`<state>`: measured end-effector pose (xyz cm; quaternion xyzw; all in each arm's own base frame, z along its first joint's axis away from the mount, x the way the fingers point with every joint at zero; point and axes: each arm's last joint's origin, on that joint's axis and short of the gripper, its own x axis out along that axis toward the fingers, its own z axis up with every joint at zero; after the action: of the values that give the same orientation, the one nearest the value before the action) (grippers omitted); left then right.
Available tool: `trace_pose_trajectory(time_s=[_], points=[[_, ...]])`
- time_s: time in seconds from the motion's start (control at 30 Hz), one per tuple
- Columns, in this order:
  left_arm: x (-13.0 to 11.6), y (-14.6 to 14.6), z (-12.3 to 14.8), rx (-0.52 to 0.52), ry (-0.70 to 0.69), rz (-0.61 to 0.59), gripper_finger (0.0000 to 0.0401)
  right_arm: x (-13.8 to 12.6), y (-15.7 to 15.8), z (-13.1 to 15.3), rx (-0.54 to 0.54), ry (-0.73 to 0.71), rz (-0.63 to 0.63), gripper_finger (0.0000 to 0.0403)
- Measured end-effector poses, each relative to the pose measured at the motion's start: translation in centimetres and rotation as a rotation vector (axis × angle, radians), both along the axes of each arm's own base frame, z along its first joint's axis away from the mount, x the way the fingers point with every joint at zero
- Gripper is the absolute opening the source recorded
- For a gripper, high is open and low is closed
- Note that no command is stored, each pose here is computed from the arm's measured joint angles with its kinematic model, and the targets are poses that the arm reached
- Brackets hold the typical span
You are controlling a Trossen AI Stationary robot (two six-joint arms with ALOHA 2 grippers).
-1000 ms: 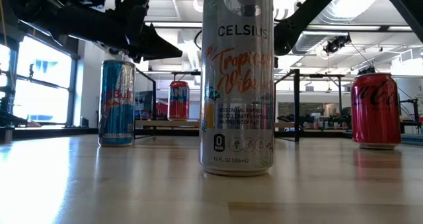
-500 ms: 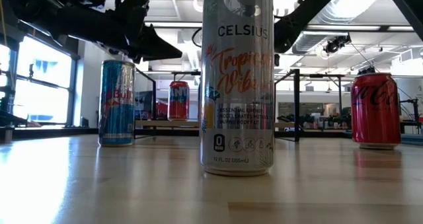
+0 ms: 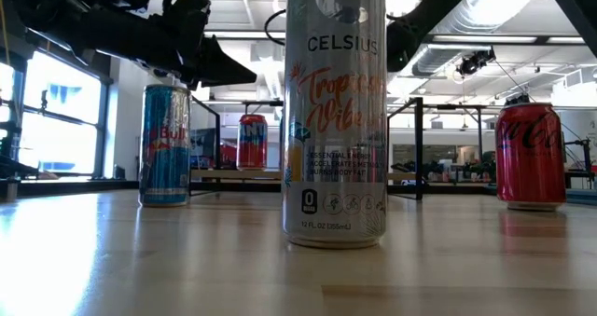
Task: Place canned beverage on shelf
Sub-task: Put the top blue soda can on the shelf, then put the bottom white yellow soda can on the shelf
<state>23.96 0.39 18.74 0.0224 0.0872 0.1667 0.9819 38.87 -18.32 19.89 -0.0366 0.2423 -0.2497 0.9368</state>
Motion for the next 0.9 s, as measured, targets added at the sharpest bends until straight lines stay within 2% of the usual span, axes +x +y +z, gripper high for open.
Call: trace_pose_trajectory(time_s=[0.2,0.47,0.6,0.77,0.9], points=[[0.0,0.0,0.0,0.0,0.0,0.0,0.0,-0.2,-0.6,0.2,0.022,-0.039,-0.028,0.0],[0.0,0.0,0.0,0.002,0.0,0.011,0.0,-0.1,-0.6,0.4,0.023,-0.061,-0.005,0.0],[0.0,0.0,-0.1,0.002,0.013,0.011,0.0,-0.4,0.1,1.6,0.012,-0.045,0.055,0.0],[-0.1,0.0,-0.2,0.008,0.029,0.009,0.0,-1.6,3.1,4.5,-0.014,-0.008,0.128,0.0],[-0.1,0.0,-0.4,0.011,0.044,0.007,0.0,-3.6,7.0,4.9,-0.052,-0.054,0.215,0.0]])
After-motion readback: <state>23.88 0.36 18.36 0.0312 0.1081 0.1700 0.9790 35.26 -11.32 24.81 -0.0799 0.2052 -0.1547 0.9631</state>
